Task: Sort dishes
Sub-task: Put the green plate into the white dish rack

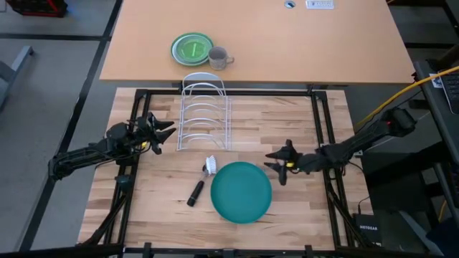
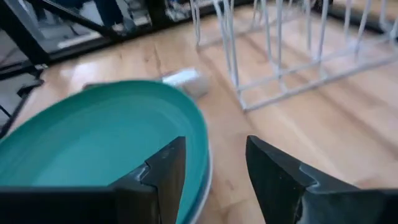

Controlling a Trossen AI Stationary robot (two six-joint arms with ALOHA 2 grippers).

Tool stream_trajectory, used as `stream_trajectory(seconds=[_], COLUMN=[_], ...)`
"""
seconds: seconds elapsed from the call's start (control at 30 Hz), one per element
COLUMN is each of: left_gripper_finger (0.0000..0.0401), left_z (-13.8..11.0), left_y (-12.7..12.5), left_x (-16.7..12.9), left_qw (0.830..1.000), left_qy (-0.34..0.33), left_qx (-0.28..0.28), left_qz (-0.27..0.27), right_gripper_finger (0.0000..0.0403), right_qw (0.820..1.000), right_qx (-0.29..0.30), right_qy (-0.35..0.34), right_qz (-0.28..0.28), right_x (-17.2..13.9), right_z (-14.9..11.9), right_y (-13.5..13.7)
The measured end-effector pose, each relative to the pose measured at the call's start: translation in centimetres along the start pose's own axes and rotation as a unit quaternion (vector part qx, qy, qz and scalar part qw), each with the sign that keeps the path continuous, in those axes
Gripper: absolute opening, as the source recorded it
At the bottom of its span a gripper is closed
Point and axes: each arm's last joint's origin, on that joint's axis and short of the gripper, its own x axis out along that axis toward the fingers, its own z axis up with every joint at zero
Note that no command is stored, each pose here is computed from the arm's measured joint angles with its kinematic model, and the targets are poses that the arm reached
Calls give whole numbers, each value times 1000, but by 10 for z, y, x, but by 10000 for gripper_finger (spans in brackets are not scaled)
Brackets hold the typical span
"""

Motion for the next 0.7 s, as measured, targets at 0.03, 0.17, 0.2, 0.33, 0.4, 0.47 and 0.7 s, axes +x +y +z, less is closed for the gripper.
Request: stream_trajectory(seconds=[0.03,0.17,0.2,0.33,0.4,0.47,0.7], left_gripper_finger=[143,143,143,143,143,143,143], left_z=[0,-2,-3,-6,-7,-8,-10], left_y=[0,0,0,1,1,1,2], left_x=[0,0,0,0,0,0,-1], left_qw=[1000,1000,1000,1000,999,999,998], left_qy=[0,11,14,29,36,40,54], left_qx=[0,1,1,2,2,2,3], left_qz=[0,2,2,5,6,7,9], right_gripper_finger=[172,172,172,172,172,172,171], right_qw=[1000,997,996,991,989,986,978], right_qx=[8,24,23,17,31,45,71], right_qy=[12,69,80,113,131,150,186], right_qz=[-6,-35,-43,-65,-63,-57,-54], right_x=[4,20,24,36,42,49,64], right_z=[-1,-8,-9,-12,-11,-11,-13], right_y=[2,10,11,15,15,13,4])
